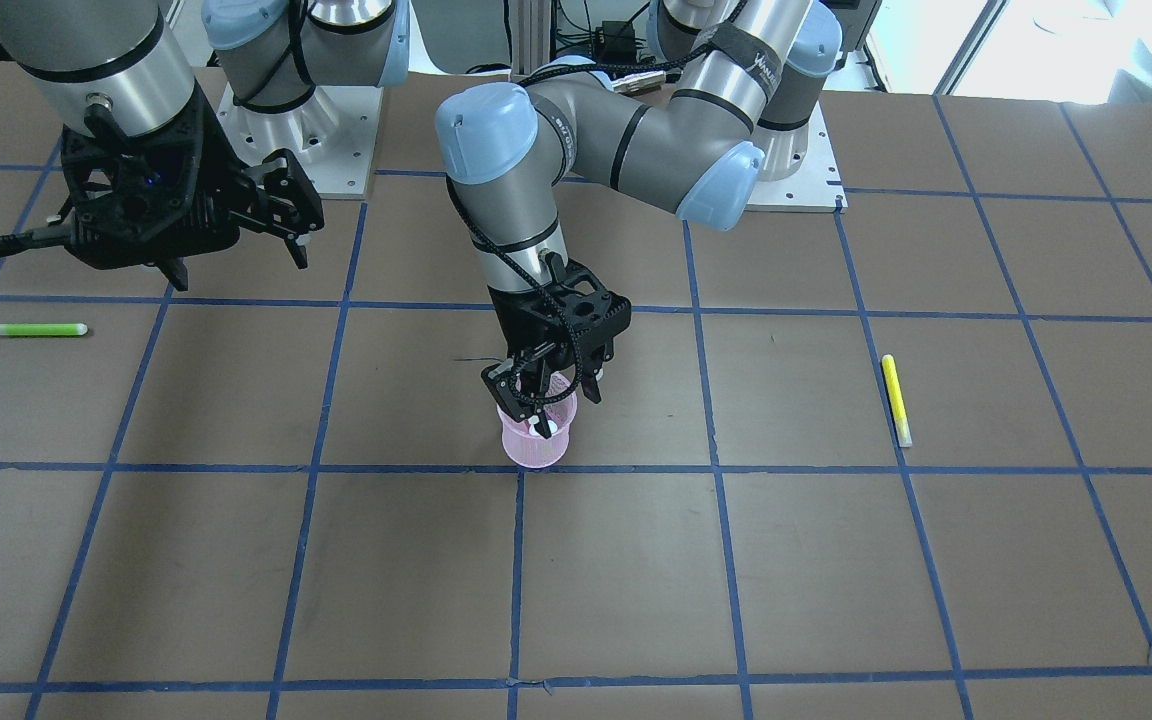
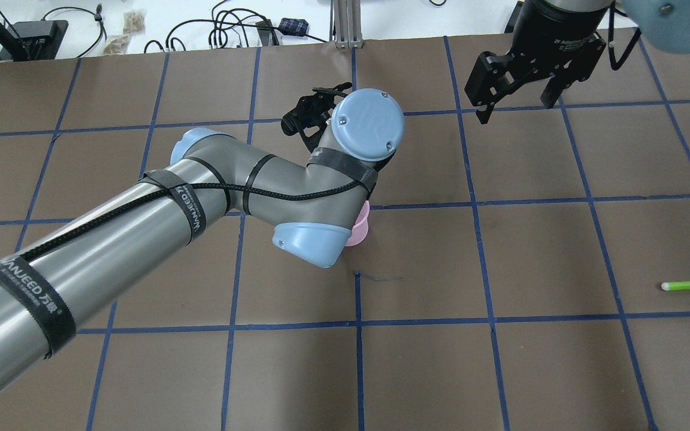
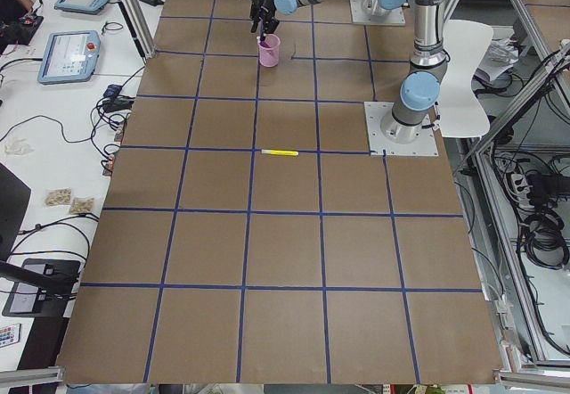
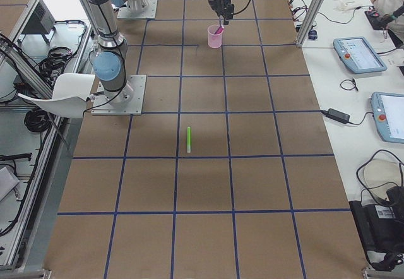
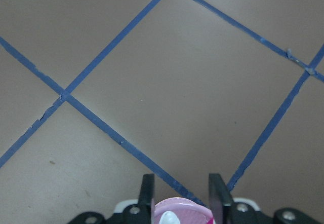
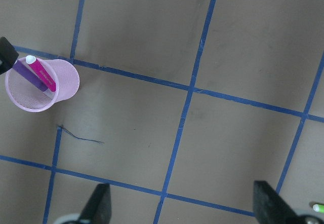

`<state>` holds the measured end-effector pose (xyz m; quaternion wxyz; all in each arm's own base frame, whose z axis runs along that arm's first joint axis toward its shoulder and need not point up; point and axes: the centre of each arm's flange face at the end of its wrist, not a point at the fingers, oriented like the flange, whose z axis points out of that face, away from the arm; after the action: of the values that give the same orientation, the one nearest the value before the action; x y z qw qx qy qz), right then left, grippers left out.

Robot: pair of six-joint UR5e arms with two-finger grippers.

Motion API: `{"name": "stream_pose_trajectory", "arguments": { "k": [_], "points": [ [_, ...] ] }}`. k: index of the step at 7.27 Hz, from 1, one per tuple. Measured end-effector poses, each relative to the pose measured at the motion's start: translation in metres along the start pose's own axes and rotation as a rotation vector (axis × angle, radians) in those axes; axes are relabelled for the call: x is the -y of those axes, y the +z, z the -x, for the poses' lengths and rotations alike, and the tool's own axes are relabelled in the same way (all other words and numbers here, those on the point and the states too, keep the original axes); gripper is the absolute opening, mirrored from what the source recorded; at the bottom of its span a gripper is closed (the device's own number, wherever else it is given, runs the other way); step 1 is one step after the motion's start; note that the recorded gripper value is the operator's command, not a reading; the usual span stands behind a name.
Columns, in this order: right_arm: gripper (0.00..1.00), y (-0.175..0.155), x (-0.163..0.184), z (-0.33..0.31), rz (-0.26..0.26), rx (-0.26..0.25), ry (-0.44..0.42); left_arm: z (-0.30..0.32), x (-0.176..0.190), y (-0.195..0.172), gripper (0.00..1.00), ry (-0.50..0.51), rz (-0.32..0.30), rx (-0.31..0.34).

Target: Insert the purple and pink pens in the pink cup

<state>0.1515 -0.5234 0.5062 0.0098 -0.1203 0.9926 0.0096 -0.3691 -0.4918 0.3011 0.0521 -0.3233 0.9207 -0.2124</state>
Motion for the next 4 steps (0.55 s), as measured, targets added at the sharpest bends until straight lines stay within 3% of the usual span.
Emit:
{"name": "stream_pose_trajectory", "arguments": {
  "k": [2, 4],
  "points": [
    [1.00, 0.000, 0.000, 0.000, 0.001, -0.005, -0.001, -0.003, 0.027, -0.018, 1.00, 0.074, 0.070, -0.071],
    [1.00, 0.000, 0.000, 0.000, 0.000, -0.005, 0.000, 0.016, 0.104, -0.024, 1.00, 0.341, 0.186, -0.103]
  ]
}}
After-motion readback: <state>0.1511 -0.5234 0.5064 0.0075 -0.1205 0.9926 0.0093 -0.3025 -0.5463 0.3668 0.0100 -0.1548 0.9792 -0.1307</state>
